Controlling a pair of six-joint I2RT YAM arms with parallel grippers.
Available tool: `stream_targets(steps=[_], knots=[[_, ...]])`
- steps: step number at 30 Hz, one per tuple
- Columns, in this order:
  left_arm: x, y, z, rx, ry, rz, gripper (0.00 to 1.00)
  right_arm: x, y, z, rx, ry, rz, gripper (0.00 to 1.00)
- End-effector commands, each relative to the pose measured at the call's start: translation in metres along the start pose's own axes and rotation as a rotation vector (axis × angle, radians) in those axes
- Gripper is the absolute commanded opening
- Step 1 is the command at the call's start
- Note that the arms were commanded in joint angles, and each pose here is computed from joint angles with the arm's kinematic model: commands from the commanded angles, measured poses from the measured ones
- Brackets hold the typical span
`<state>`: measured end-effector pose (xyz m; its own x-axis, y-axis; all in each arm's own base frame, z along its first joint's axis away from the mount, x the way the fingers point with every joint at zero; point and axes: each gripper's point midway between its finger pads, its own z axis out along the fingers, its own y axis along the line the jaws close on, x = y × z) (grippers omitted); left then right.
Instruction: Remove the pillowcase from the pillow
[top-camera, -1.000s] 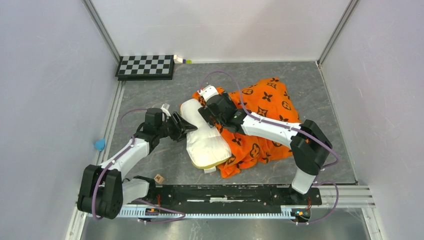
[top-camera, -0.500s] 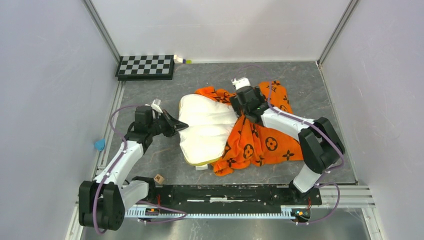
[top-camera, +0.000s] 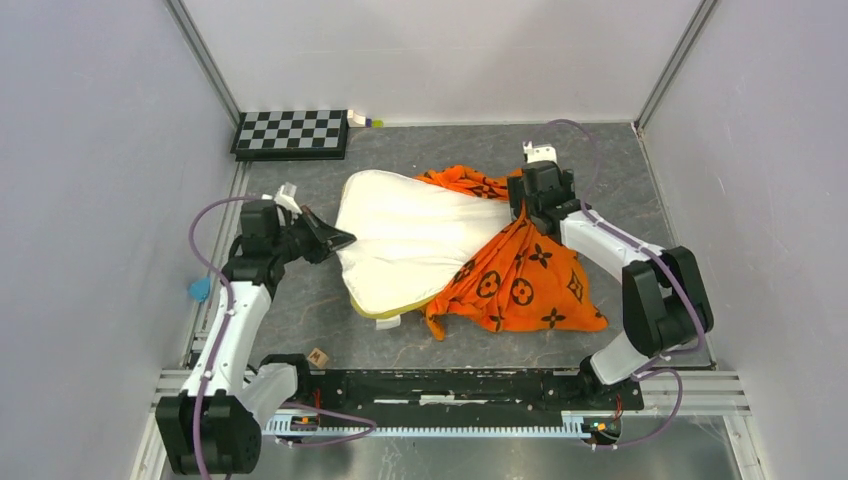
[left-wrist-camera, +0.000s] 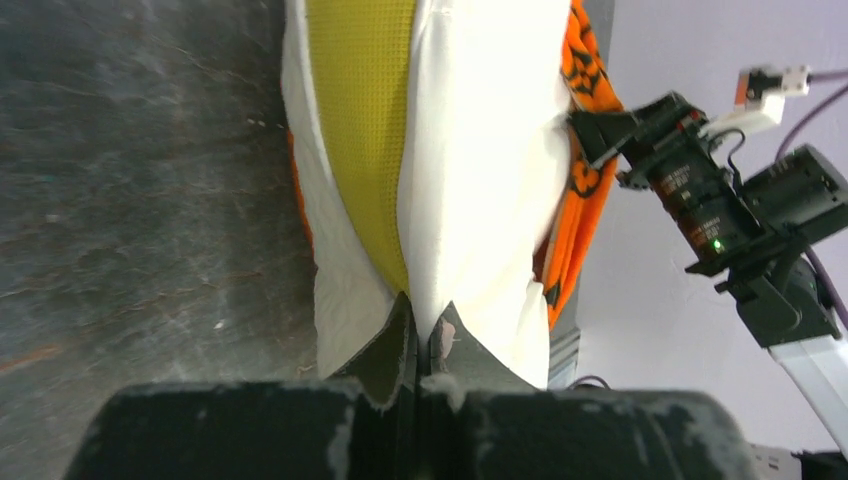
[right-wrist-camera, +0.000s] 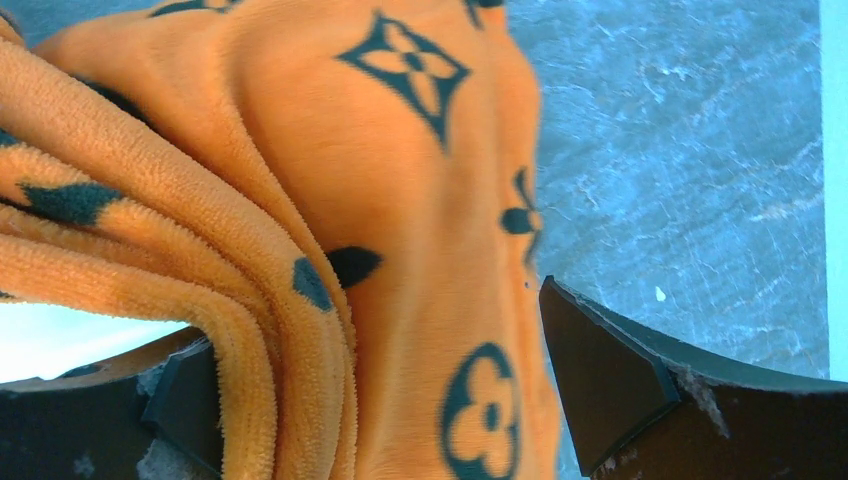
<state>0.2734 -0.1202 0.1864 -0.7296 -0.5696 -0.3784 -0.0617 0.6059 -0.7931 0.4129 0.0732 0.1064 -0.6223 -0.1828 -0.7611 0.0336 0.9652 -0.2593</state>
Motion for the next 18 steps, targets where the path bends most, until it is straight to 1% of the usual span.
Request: stream_targets(steps=[1,4,12,13,15,18], knots=[[-0.059,-0.006,-0.040,-0.072,-0.264,0.108,0.02,0.004,-0.080,-0.005,0.252,-0.004,0.100,0.98],[-0.071,-0.002,-0.051,-0.111,-0.337,0.095,0.02,0.002,-0.088,-0.008,0.260,-0.021,0.126,0.98],[-0.084,0.014,-0.058,-0.199,-0.420,0.016,0.02,-0.008,-0.083,-0.012,0.210,-0.051,0.146,0.98],[-0.084,0.016,-0.058,-0.200,-0.425,0.007,0.02,-0.012,-0.079,-0.014,0.180,-0.065,0.149,0.98],[-0.080,0.010,-0.052,-0.141,-0.405,0.012,0.02,-0.024,-0.061,-0.020,0.053,-0.103,0.142,0.98],[-0.068,-0.002,-0.038,-0.017,-0.332,-0.005,0.02,-0.045,-0.014,-0.037,-0.245,-0.174,0.123,0.98]])
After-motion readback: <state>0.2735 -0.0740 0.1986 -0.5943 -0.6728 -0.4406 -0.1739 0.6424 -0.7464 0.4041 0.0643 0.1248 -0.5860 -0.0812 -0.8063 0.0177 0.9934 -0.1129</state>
